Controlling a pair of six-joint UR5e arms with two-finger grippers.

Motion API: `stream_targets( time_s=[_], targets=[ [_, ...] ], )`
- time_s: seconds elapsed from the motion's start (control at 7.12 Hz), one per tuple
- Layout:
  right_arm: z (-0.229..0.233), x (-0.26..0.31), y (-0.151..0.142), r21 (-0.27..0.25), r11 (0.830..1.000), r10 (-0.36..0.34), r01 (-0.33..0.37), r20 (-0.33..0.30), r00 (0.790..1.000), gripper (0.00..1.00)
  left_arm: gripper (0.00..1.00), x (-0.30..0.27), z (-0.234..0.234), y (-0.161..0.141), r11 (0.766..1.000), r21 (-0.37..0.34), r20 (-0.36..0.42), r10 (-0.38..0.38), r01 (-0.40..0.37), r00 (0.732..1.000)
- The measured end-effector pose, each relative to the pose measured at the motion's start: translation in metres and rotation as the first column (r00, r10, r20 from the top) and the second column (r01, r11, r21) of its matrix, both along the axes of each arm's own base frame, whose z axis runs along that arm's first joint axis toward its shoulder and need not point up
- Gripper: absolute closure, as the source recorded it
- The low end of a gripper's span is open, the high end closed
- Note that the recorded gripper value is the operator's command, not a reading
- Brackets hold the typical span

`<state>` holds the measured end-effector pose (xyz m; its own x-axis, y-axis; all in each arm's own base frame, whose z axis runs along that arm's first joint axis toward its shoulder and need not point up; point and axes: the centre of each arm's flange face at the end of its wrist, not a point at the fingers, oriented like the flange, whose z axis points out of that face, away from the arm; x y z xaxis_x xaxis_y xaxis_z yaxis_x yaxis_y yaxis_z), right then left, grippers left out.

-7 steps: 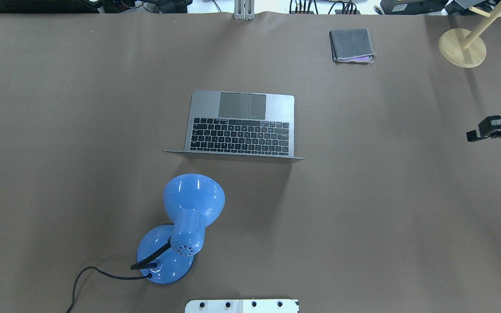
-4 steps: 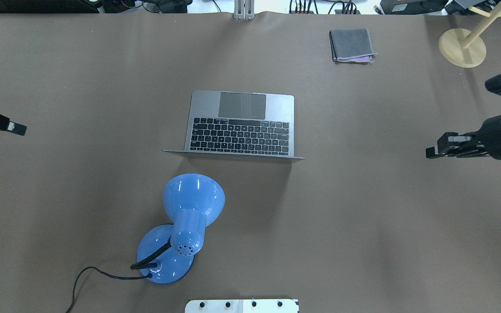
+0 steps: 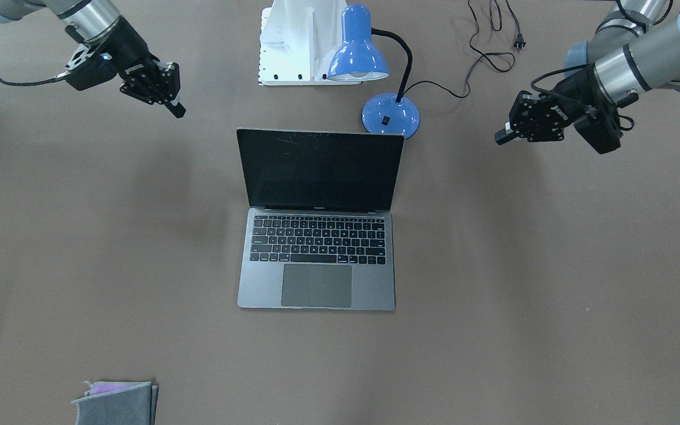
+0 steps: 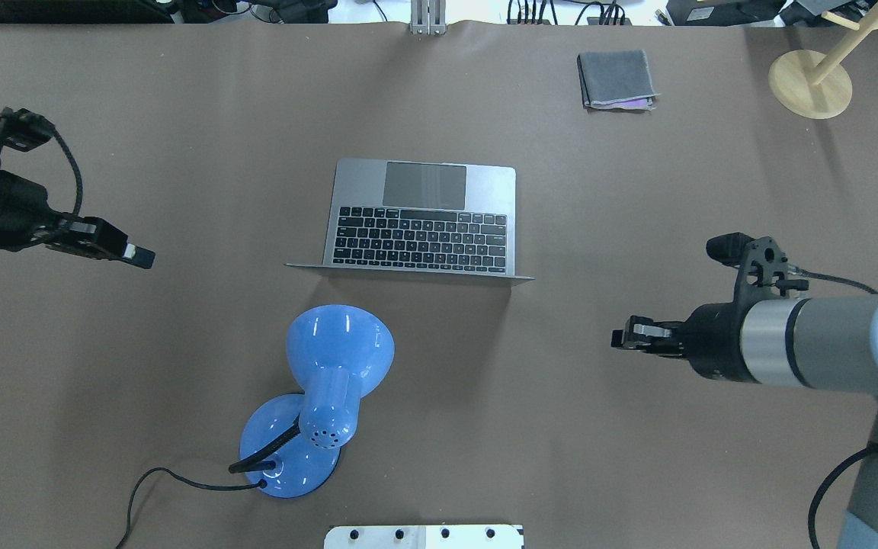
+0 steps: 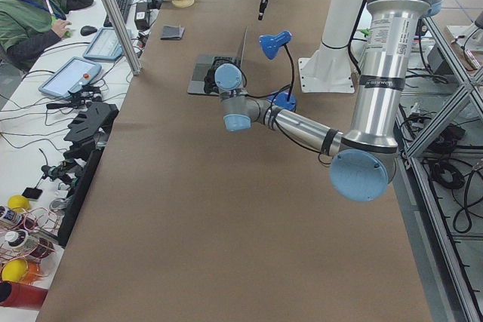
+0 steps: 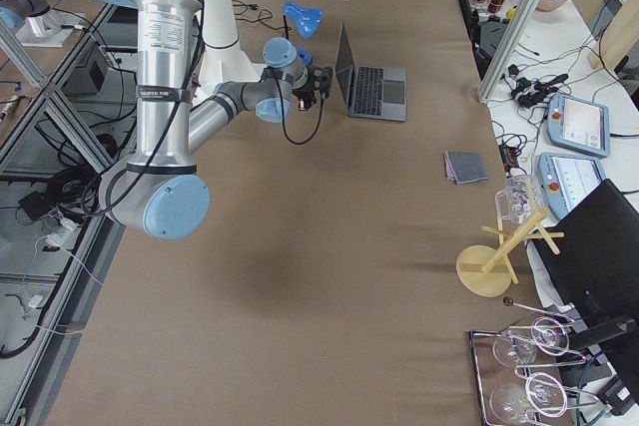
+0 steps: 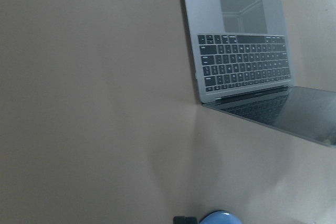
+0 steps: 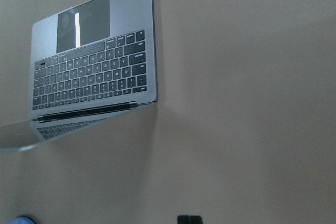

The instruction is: Close laptop

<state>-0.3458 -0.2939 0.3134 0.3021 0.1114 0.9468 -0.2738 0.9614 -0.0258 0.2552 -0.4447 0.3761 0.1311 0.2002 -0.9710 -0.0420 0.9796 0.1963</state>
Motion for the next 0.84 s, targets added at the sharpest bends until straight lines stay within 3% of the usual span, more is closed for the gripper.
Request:
stream_targets(
  time_s=[0.28, 0.84],
  targets=[
    [-0.016, -0.029, 0.023, 0.007, 1.000, 0.020, -0.020, 0.032, 0.999, 1.00, 1.00, 0.053, -0.029, 0.010, 1.000, -0.023, -0.019, -0.017, 0.017, 1.000],
    [-0.042, -0.054, 0.033, 0.019, 0.999, 0.038, -0.039, 0.065, 0.997, 1.00, 1.00, 0.122, -0.046, 0.043, 1.000, -0.023, -0.026, -0.021, 0.020, 0.999]
  ],
)
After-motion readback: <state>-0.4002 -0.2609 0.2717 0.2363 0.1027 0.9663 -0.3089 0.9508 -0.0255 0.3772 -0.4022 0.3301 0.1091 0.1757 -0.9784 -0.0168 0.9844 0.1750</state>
